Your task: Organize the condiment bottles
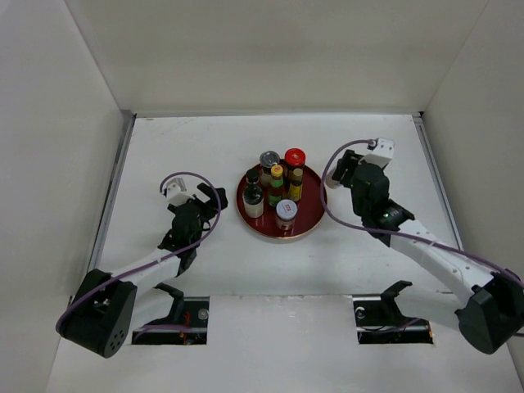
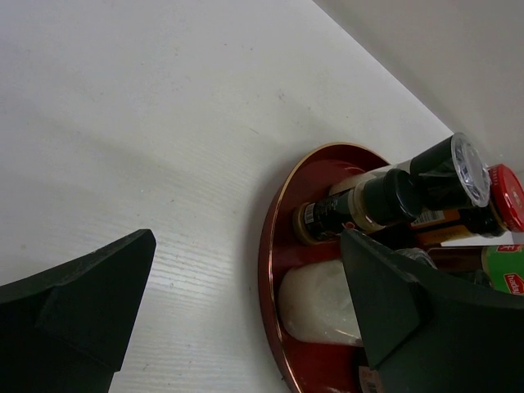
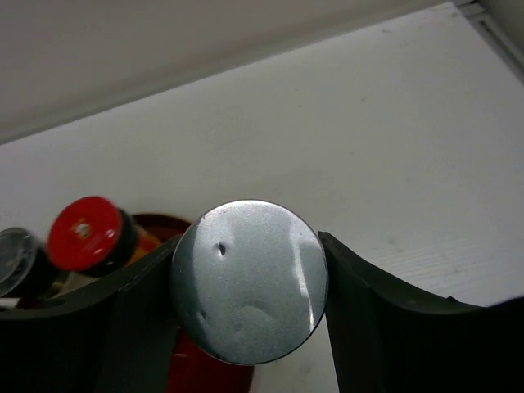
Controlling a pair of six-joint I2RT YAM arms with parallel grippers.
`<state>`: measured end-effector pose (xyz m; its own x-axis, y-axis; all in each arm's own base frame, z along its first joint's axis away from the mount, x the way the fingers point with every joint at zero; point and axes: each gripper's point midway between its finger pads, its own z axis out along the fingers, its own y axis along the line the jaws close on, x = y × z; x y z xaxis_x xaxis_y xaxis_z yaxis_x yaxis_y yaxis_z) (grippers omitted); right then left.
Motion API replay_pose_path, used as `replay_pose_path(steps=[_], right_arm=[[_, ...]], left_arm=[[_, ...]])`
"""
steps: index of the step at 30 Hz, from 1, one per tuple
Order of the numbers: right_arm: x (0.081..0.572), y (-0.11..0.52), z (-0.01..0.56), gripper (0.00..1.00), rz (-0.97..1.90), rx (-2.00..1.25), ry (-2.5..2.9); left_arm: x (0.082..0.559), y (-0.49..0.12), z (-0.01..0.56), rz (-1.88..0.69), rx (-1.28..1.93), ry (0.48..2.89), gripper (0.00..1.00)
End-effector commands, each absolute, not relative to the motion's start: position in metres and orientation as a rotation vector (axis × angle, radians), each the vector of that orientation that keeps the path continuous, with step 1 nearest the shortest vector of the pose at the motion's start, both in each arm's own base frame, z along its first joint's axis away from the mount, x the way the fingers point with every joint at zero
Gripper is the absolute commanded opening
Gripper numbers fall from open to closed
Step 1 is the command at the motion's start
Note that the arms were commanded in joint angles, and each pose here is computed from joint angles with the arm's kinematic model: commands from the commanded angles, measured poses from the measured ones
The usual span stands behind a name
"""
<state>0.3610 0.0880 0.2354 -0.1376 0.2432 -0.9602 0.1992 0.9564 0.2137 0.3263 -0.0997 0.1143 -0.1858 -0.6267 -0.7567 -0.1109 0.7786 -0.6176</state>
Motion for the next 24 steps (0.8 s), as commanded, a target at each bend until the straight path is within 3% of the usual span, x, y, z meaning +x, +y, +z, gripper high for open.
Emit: replay_pose_path(steps=[1, 6, 16, 19, 24], right_arm=[[0.361, 0.12, 0.26, 0.45, 0.146, 0.299, 1.653], [0.357, 0.166, 0.241, 0.46, 0.208, 0.203, 1.701], [0.356, 0.198, 0.184, 0.51, 0.21, 0.114, 1.806], [0.355, 0.2, 0.174, 0.61, 0.193, 0.097, 1.825], [0.35, 0.195, 0.183, 0.93, 0.217, 0.116, 1.798]], left_arm=[[0.328, -0.096, 0.126, -0.53, -0.596, 1.663, 1.0], [0.329, -0.092, 0.125, -0.513, -0.604, 1.662, 1.0], [0.33, -0.088, 0.127, -0.5, -0.613, 1.652, 1.0], [0.331, -0.086, 0.123, -0.484, -0.62, 1.666, 1.0], [0.333, -0.083, 0.117, -0.454, -0.629, 1.696, 1.0]])
